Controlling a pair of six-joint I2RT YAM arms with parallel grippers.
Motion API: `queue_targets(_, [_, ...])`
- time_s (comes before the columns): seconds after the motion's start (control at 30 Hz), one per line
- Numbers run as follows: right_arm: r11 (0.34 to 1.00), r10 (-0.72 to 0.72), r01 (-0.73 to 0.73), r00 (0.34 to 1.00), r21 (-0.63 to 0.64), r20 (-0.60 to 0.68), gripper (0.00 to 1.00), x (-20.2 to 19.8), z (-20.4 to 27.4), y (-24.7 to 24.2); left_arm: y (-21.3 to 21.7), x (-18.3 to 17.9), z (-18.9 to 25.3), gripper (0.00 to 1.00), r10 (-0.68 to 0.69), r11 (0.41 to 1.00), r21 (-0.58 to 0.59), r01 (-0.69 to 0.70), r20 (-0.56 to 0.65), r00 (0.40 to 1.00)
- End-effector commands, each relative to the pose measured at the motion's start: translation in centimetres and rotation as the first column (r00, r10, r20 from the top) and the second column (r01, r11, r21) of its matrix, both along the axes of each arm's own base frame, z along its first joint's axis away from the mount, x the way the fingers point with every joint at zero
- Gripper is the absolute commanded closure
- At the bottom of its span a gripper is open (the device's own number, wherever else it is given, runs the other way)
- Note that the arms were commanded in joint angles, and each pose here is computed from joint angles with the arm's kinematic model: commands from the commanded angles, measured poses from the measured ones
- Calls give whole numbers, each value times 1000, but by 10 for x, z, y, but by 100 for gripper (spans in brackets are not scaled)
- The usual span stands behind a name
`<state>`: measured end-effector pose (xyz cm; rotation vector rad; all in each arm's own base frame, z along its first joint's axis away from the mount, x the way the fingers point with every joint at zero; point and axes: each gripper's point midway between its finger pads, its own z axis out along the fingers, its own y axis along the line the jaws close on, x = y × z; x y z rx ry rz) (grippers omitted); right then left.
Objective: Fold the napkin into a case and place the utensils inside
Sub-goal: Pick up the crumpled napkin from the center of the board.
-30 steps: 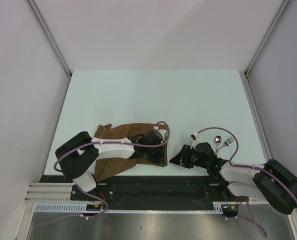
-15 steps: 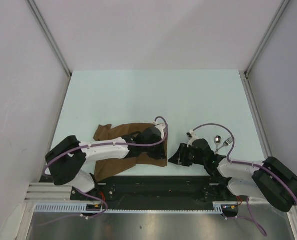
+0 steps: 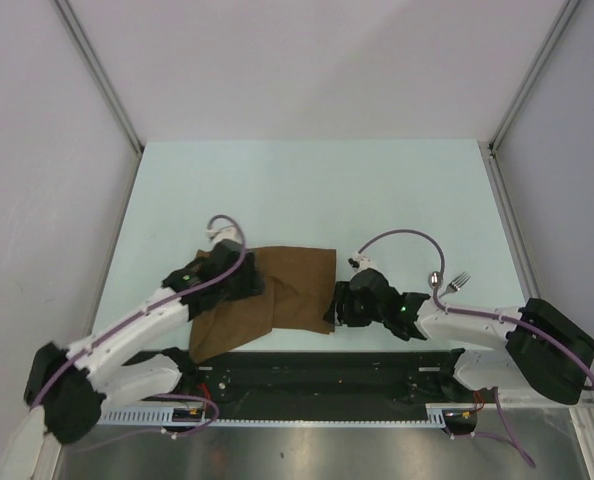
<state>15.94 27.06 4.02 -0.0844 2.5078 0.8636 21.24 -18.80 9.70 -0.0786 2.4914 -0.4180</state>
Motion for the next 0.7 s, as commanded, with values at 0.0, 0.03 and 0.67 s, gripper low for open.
queue_targets(0.0, [966,-124,141,988,-218,87,42,26,-4,-29,97,-10,-18,33,345,935,89,-342,-21,938])
queue_targets(0.03, [967,-116,138,987,-215,110,42,33,4,-25,103,-8,-12,33,374,926,52,-374,6,927])
queue_targets(0.67, [950,91,-40,984,-311,152,55,94,27,28,143,23,-46,50,569,821,80,-566,-35,821])
